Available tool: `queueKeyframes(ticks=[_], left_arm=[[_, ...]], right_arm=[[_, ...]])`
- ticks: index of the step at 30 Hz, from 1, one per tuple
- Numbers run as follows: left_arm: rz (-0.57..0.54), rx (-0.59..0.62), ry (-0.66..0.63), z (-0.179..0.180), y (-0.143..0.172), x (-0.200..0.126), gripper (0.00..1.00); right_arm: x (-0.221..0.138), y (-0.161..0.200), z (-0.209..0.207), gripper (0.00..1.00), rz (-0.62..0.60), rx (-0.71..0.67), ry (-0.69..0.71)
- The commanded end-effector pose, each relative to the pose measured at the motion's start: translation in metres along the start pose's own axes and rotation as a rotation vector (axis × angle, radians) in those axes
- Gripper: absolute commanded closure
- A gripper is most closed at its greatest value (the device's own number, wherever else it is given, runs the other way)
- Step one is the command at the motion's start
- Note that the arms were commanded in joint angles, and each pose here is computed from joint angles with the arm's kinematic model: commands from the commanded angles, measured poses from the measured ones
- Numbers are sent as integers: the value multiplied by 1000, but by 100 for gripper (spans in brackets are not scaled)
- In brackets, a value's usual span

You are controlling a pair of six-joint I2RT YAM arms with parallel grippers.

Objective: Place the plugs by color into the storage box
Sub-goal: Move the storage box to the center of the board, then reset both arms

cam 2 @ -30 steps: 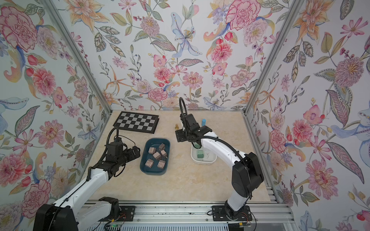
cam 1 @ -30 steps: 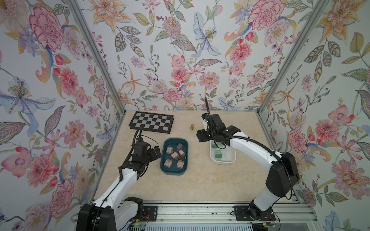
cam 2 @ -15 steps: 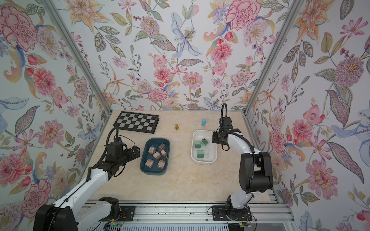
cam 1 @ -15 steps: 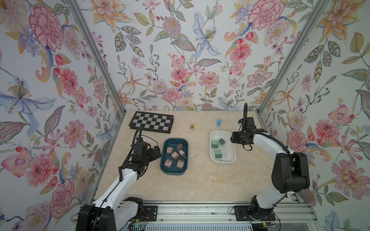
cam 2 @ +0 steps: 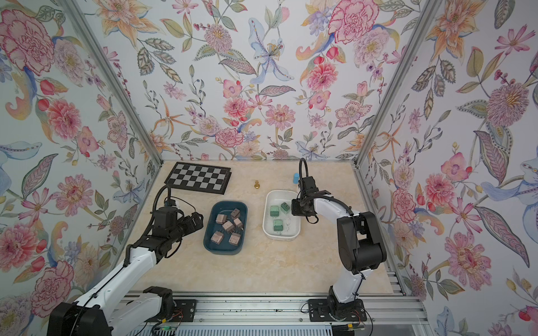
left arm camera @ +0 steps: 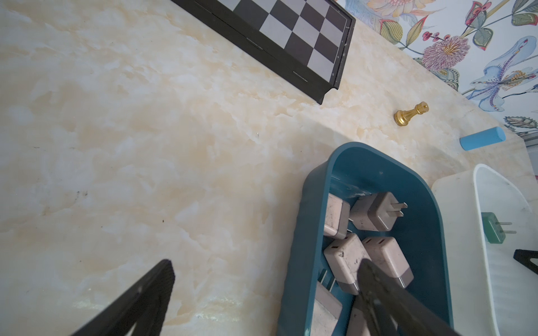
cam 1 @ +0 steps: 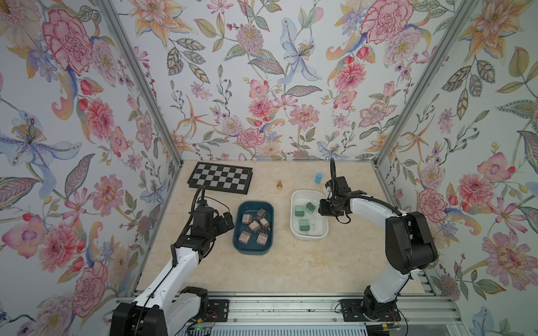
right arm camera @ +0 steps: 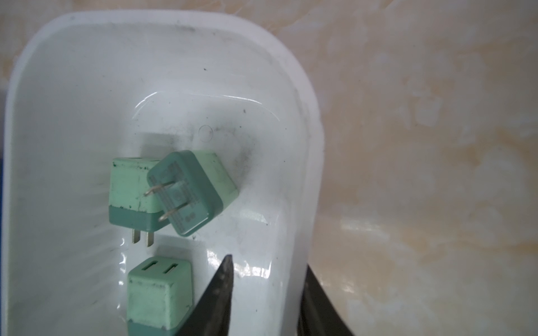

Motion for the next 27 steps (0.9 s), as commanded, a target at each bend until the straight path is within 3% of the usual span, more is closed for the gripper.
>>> queueKeyframes(ticks=[1, 4, 6, 8, 10, 16, 18, 21, 24, 26, 27], left_arm=[[-9, -5, -35, 9, 3, 2, 0], [-32, 4, -54, 10, 0, 2, 1], [-63, 24, -78, 11, -6, 1, 1], [-111, 61, -129, 13, -17, -1, 1], [-161, 96, -204, 18, -30, -4, 1], [-441, 118, -526, 44, -70, -18, 1], [-514, 165, -505, 47, -73, -17, 0], [-646, 376, -373, 42, -68, -15, 1], [-821, 198, -333, 67, -63, -26, 1], [-871, 137, -303, 83, -58, -25, 1], [-849, 169, -295, 84, -61, -18, 1]], right_arm=[[4, -4, 20, 64, -4, -2, -41], [15, -1, 34, 60, 20, -24, -48], [15, -2, 37, 45, 13, -31, -36], [5, -8, 34, 16, -27, -33, -7], [-10, -15, 25, 2, -82, -28, 16], [-51, -28, -33, 0, -286, 23, 112], [-56, -28, -55, 0, -332, 28, 157], [-55, -25, -83, 0, -393, 25, 237], [-44, -19, -102, 0, -422, 44, 260], [-35, -17, -113, 0, -453, 55, 268], [-30, -16, -116, 0, -458, 33, 290]])
Point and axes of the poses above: each gripper's point midway between its finger pads, its own x axis out along the fingers, its own z axis along the line the jaws close on, y = z × x, the point moved 6 cm from there along -x, back along the fingers, and after that the axes turned 5 degrees about -x, right-handed, at the moved point
